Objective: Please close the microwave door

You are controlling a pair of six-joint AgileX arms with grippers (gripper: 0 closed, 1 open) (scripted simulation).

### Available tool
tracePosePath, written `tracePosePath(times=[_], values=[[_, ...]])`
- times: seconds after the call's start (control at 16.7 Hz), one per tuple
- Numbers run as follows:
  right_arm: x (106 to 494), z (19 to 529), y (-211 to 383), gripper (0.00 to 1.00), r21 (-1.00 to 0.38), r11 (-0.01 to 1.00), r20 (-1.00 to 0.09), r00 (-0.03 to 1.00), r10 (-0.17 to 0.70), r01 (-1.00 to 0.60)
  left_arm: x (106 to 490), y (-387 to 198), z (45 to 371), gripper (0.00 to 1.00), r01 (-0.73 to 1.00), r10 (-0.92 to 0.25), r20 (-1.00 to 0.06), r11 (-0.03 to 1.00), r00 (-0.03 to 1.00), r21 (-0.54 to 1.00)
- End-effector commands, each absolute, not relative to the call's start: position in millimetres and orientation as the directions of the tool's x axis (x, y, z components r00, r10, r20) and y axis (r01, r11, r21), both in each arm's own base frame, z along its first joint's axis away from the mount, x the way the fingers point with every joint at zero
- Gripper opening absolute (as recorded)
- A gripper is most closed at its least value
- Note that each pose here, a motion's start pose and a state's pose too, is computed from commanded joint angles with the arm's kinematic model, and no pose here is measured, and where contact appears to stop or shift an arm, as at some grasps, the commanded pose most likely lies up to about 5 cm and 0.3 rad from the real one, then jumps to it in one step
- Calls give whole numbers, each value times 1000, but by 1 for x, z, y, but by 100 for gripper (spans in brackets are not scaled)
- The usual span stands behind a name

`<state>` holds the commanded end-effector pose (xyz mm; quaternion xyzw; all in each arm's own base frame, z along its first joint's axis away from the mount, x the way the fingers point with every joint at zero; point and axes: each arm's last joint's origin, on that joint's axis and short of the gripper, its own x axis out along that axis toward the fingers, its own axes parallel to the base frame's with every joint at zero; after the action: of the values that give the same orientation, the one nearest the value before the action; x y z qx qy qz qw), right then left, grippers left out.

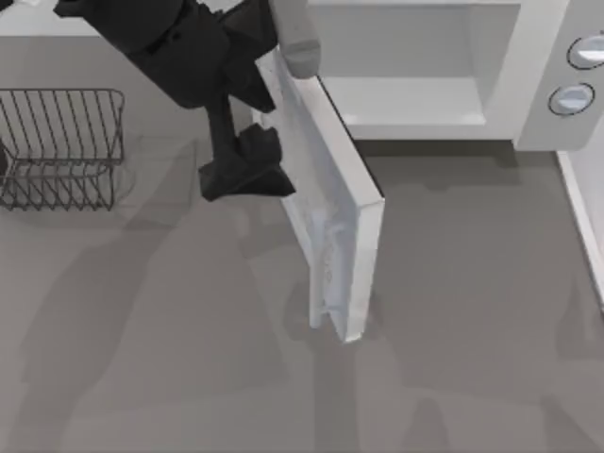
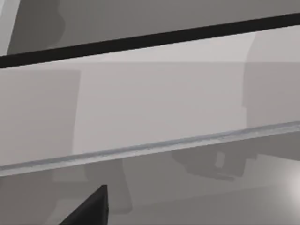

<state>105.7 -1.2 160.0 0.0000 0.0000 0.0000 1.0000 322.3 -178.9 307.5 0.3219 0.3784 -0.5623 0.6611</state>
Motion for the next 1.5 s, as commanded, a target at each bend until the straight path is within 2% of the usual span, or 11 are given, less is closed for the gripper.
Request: tracePosePath(times=[0.06, 0.84, 1.5], values=[[106, 160, -1, 100, 0, 1000, 0, 1000, 0, 0, 322, -179, 307, 100, 987, -500, -862, 160, 81, 0], [106, 160, -1, 100, 0, 1000, 0, 1000, 0, 0, 322, -179, 307, 2, 987, -500, -862, 160, 81, 0], [106, 160, -1, 100, 0, 1000, 0, 1000, 0, 0, 323, -183, 307, 0, 987, -500, -862, 161, 81, -1]])
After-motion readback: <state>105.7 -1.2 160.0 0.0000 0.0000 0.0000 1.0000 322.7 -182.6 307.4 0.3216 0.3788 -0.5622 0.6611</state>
